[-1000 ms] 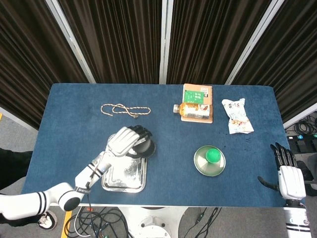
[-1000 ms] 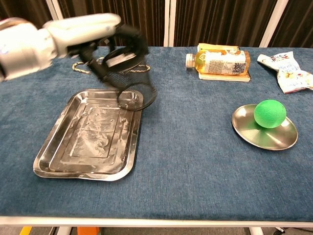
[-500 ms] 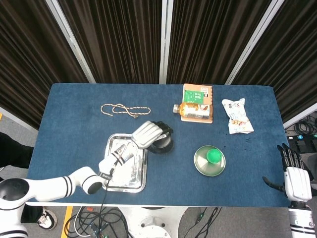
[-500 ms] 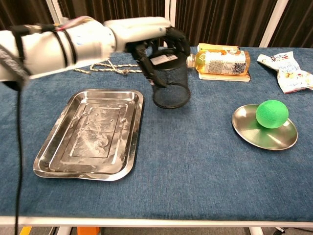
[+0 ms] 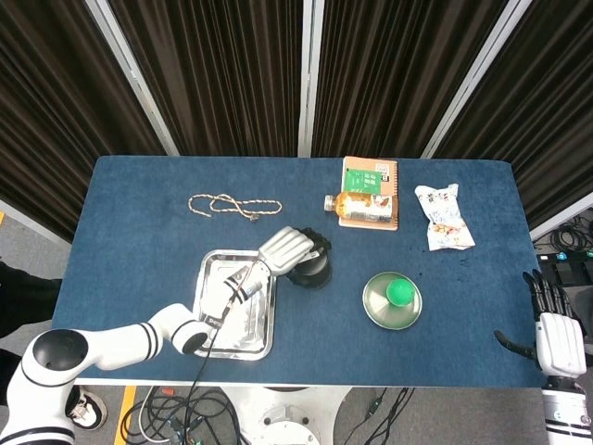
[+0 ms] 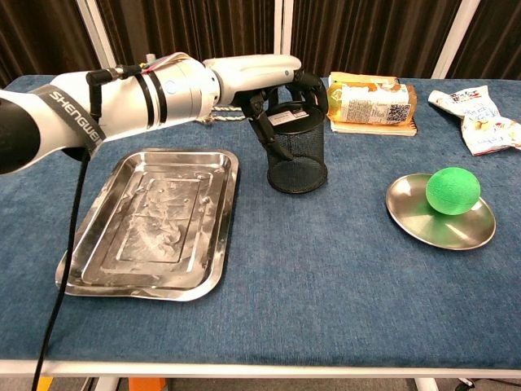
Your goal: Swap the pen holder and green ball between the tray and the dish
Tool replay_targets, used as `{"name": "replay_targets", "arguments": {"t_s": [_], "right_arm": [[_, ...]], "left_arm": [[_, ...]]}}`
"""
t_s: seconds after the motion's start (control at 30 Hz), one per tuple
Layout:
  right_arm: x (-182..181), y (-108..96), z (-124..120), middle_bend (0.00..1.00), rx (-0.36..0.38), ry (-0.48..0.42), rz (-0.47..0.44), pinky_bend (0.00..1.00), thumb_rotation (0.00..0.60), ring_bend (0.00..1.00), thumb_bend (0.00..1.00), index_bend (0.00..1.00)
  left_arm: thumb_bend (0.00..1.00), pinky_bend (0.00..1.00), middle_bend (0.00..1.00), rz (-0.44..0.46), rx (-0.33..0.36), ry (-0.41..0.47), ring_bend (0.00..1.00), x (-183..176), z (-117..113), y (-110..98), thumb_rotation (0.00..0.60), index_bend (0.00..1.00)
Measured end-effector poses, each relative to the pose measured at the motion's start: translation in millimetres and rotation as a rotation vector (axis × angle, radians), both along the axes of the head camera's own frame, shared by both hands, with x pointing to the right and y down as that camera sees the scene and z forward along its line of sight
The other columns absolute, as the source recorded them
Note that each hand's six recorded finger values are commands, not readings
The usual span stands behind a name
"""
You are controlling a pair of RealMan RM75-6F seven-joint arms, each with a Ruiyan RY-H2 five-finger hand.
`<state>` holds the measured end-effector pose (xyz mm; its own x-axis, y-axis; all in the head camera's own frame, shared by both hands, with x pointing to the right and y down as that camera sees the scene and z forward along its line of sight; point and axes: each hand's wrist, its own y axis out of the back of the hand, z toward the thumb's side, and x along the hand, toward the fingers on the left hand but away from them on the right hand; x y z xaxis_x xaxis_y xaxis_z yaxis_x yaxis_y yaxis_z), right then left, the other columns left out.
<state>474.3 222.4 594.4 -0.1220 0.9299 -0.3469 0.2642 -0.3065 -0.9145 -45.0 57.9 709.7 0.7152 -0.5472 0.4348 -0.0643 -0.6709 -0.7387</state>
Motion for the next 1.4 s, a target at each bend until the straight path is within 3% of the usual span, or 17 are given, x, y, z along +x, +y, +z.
{"name": "replay_targets", "arguments": {"t_s": [0.2,0.57,0.77,0.9,1.1,1.23,1.4], "right_arm": [[1,0,0,0.00,0.001,0.000,0.001,0.00,0.600,0.00,0.05,0.00],[0,0,0,0.00,-0.001,0.001,-0.002,0.00,0.600,0.00,0.05,0.00],[-5,-1,3,0.00,-0.015,0.003,-0.022,0.00,0.600,0.00,0.05,0.00],[-13,-6,4,0.00,-0.025,0.014,-0.058,0.00,0.600,0.00,0.05,0.00],[-41,-26,6,0.00,-0.035,0.024,-0.164,0.00,0.600,0.00,0.06,0.00],[-62,-43,13,0.01,-0.061,0.028,-0.239,0.00,0.600,0.00,0.06,0.00],[-89,-63,30,0.03,-0.116,0.049,-0.325,0.02,0.600,0.00,0.06,0.00]], "left_arm": [[0.19,0.38,0.18,0.001,0.028,0.003,0.13,0,0,-1,0.600,0.16],[0.18,0.37,0.17,0.004,0.044,0.010,0.13,-7,-7,-1,0.600,0.15],[0.16,0.38,0.15,-0.028,0.067,-0.017,0.13,-40,-22,3,0.600,0.15],[0.15,0.34,0.15,-0.119,0.092,-0.045,0.11,-81,-36,12,0.600,0.15],[0.13,0.26,0.15,-0.347,0.193,-0.122,0.09,-170,-60,22,0.600,0.15],[0.13,0.25,0.15,-0.495,0.249,-0.174,0.09,-230,-75,46,0.600,0.15],[0.13,0.25,0.15,-0.609,0.267,-0.201,0.09,-275,-87,82,0.600,0.15]]}}
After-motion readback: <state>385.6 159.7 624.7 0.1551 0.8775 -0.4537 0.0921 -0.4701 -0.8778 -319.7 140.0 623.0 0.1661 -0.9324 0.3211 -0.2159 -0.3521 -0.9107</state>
